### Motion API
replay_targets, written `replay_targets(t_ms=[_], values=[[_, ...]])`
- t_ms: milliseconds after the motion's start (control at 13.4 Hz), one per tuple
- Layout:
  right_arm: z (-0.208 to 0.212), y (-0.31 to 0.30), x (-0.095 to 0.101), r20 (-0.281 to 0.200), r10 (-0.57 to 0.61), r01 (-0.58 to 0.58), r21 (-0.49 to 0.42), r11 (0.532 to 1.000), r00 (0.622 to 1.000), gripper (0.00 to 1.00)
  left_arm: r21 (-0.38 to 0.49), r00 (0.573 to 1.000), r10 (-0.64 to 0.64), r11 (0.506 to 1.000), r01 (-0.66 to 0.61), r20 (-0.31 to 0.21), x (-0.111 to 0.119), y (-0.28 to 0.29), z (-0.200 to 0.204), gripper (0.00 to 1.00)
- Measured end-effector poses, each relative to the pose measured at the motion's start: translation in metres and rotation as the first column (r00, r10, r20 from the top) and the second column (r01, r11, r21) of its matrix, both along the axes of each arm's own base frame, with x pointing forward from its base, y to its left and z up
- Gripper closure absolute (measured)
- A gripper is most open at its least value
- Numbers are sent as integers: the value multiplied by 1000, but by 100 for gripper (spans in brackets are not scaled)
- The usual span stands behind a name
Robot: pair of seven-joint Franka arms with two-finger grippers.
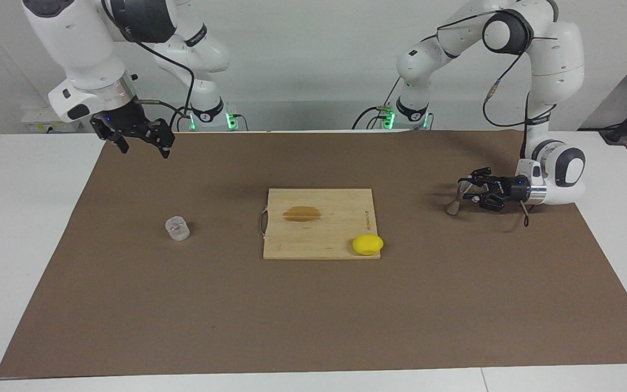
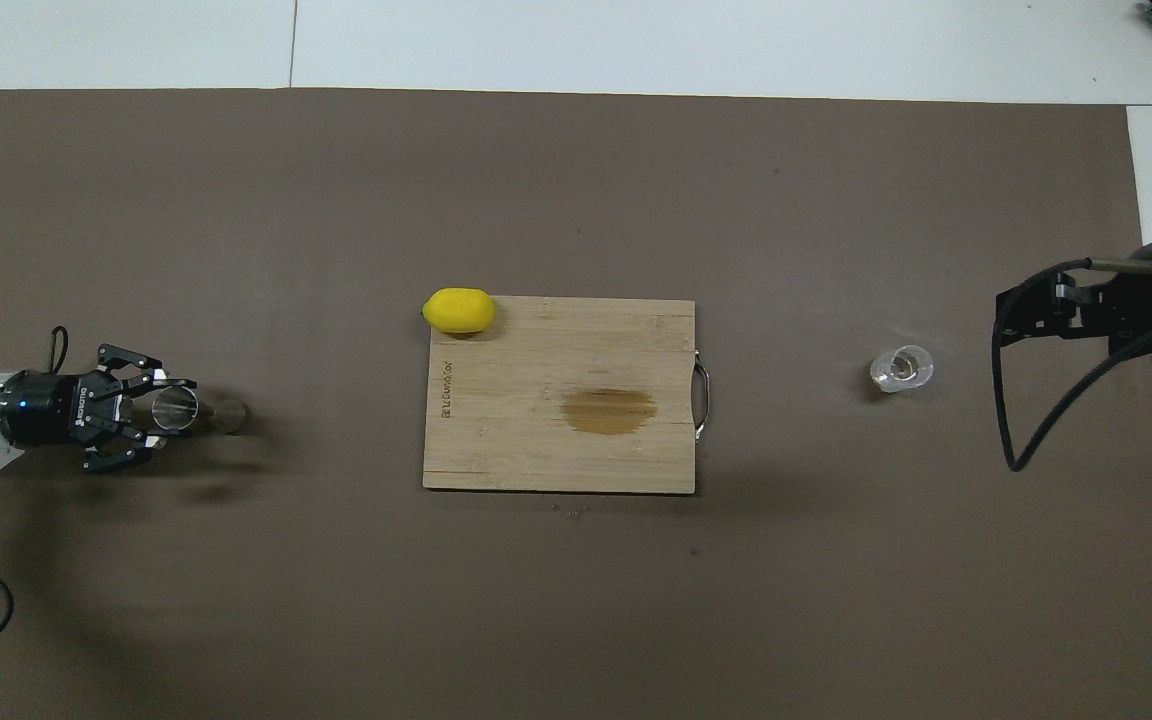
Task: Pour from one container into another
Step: 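Carry the metal cup with the left gripper onto the wooden board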
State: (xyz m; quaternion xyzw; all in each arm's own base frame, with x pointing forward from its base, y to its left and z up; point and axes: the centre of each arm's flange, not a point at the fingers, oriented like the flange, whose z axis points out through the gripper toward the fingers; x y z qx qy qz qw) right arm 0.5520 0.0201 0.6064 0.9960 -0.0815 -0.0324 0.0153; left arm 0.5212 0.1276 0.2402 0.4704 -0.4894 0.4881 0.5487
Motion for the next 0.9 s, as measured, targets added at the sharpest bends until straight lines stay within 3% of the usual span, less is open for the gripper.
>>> replay_targets(t_ms=[448,896], values=[[0,0,0,0,0,0,0,1000,1000,0,-77,998,-47,996,50,44,24,-87,24,49],[0,0,0,0,0,0,0,1000,1000,0,-55,1000,7,998,-7,0,1,-204,32,49]])
